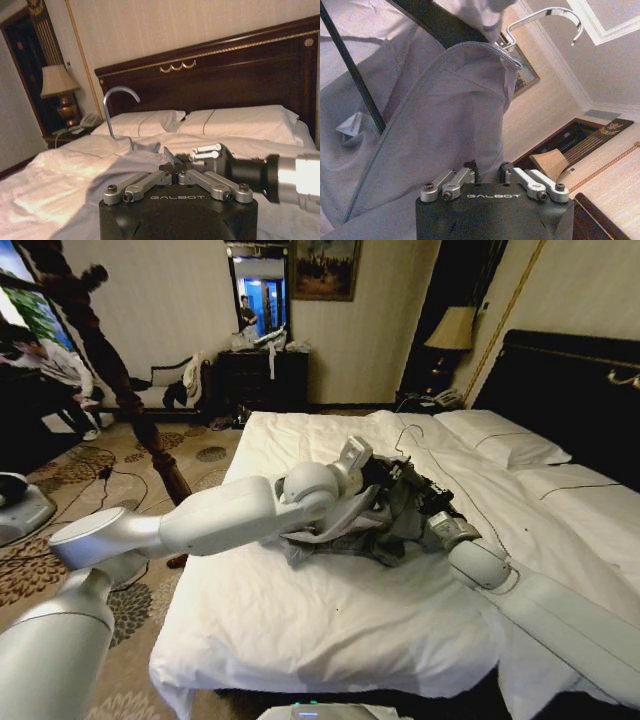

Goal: Pick up the clothes from the bed and hang them on the clothes hanger.

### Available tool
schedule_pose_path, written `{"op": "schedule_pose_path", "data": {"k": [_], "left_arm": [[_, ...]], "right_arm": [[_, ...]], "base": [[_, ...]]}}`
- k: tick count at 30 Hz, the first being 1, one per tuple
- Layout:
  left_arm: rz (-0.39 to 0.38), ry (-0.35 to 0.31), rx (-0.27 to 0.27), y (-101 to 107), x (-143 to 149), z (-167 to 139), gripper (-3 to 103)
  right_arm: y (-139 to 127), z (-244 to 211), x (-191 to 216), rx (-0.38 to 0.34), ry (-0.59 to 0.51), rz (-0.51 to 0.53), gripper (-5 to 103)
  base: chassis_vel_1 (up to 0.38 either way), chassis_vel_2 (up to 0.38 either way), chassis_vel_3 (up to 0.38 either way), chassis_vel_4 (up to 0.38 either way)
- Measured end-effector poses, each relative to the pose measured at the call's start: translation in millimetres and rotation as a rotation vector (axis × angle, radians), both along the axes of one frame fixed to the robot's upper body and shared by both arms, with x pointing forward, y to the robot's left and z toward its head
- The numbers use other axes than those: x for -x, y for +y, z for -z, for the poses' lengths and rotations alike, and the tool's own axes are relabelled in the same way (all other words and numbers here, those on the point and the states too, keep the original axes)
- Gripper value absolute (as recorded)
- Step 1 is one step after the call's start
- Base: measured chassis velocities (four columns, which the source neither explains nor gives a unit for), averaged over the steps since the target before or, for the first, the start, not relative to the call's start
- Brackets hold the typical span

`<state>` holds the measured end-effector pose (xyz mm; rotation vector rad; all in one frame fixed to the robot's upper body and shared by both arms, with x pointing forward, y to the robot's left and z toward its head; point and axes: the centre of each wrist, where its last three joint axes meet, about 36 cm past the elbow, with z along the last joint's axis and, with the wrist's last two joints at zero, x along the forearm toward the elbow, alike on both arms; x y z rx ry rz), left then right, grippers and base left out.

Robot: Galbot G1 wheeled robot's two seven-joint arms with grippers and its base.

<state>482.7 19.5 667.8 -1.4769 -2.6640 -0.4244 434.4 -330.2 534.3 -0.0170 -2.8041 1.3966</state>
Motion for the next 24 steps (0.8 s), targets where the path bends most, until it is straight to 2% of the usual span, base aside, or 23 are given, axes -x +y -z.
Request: {"op": "schedule_pose_path", "data": {"k": [2, 4, 6, 8, 9, 10, 12, 13, 15, 17, 18, 20, 22, 24], "left_arm": [[-0.002, 0.010, 0.001, 0, 1, 3, -1], [0.003, 0.049, 0.018, 0, 5, 10, 3], [0.006, 0.057, 0.029, 0, 6, 10, 3], [0.012, 0.084, 0.062, 0, 10, 7, 14], [0.013, 0.090, 0.069, 1, 11, 6, 19], [0.013, 0.090, 0.069, 1, 11, 6, 19], [0.012, 0.105, 0.079, 3, 14, 3, 30], [0.010, 0.112, 0.076, 4, 14, 2, 35], [0.007, 0.116, 0.073, 5, 15, 1, 35], [0.008, 0.125, 0.060, 9, 18, -1, 46], [0.008, 0.125, 0.060, 9, 18, -1, 46], [0.012, 0.131, 0.058, 12, 21, -1, 57], [0.013, 0.164, 0.075, 16, 27, -1, 68], [0.014, 0.172, 0.079, 17, 28, -1, 68]], "right_arm": [[0, 0, 0, -0.001, 0.000, -0.002, 19], [3, 1, 3, -0.005, 0.002, -0.011, 19], [3, 2, 3, -0.006, 0.002, -0.014, 19], [4, 4, 5, -0.006, 0.001, -0.023, 19], [4, 4, 5, -0.006, -0.001, -0.025, 19], [4, 4, 5, -0.006, -0.001, -0.025, 19], [5, 2, 5, -0.010, -0.006, -0.030, 19], [6, 1, 5, -0.010, -0.010, -0.031, 19], [6, 1, 5, -0.011, -0.012, -0.033, 19], [5, 1, 4, -0.011, -0.013, -0.033, 19], [5, 1, 4, -0.011, -0.013, -0.033, 19], [4, 3, 4, -0.011, -0.012, -0.032, 19], [2, 4, 4, -0.011, -0.014, -0.027, 19], [2, 4, 4, -0.011, -0.015, -0.026, 19]], "base": [[0.000, 0.000, 0.000, 0.000], [0.000, 0.000, 0.000, 0.000], [0.000, 0.000, 0.000, 0.000], [0.000, 0.000, 0.000, 0.000], [0.000, 0.000, 0.000, 0.000], [0.000, 0.000, 0.000, 0.000], [0.000, 0.000, 0.000, 0.000], [0.000, 0.000, 0.000, 0.000], [0.000, 0.000, 0.000, 0.000], [0.000, 0.000, 0.000, 0.000], [0.000, 0.000, 0.000, 0.000], [0.000, 0.000, 0.000, 0.000], [0.000, 0.000, 0.000, 0.000], [0.000, 0.000, 0.000, 0.000]]}}
